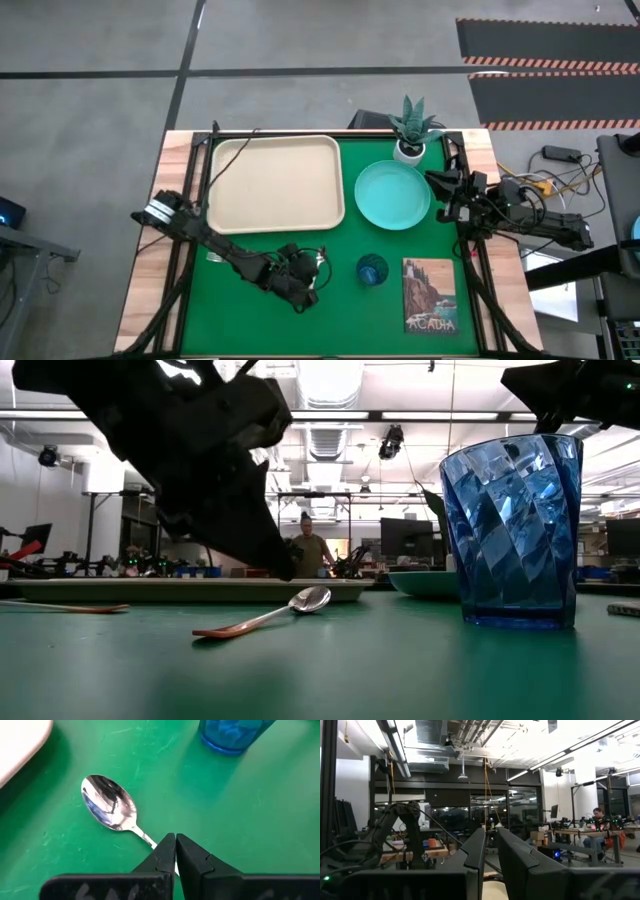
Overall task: Pick and place plate/cup/fork/spoon on tray
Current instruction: Put the orange spoon on the white tray
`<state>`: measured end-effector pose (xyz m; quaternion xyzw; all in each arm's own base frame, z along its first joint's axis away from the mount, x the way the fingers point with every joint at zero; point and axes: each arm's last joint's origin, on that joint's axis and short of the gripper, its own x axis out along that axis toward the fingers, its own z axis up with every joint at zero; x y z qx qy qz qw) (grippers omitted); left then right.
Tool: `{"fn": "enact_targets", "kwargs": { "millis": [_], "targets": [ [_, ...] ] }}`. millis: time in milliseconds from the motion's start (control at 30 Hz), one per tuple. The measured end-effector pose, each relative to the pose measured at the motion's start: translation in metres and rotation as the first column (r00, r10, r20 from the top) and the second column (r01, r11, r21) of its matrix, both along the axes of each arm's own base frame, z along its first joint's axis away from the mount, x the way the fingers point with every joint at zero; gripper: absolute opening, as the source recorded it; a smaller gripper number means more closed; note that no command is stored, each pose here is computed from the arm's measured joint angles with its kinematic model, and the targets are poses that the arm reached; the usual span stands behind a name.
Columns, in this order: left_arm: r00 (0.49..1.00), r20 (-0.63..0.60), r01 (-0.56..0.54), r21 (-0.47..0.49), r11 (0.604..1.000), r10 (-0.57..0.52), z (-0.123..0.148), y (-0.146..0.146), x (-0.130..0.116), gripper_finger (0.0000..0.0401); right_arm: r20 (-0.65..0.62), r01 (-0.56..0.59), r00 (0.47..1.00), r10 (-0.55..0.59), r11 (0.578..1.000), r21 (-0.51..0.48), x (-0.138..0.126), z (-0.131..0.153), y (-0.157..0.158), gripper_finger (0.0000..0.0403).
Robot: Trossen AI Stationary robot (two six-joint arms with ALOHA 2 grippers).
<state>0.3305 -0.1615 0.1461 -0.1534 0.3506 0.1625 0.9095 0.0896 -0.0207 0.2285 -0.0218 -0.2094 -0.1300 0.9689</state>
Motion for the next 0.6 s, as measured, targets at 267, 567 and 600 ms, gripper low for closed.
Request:
{"fn": "enact_targets", "kwargs": {
  "millis": [267, 567, 600],
  "targets": [
    [0.999, -0.022, 0.031, -0.036, 0.999, -0.032, -0.0017, -0.0009, -0.0006, 0.0024, 0.0, 0.0, 1.0, 0.0, 1.0, 0.0, 0.0, 0.0, 0.0, 0.0043],
    [1.0, -0.018, 0.007, -0.003, 1.0, -0.008, -0.0023, 0.0008, -0.0014, 0.0162, 0.0, -0.001, 1.0, 0.001, 1.0, 0.002, 0.0, 0.0, 0.0, 0.0043],
    [1.0, -0.016, 0.003, 0.002, 1.0, -0.003, -0.0029, 0.0009, -0.0012, 0.0168, 0.0, -0.001, 1.0, 0.001, 1.0, 0.002, 0.0, 0.0, 0.0, 0.0043]
  ]
}}
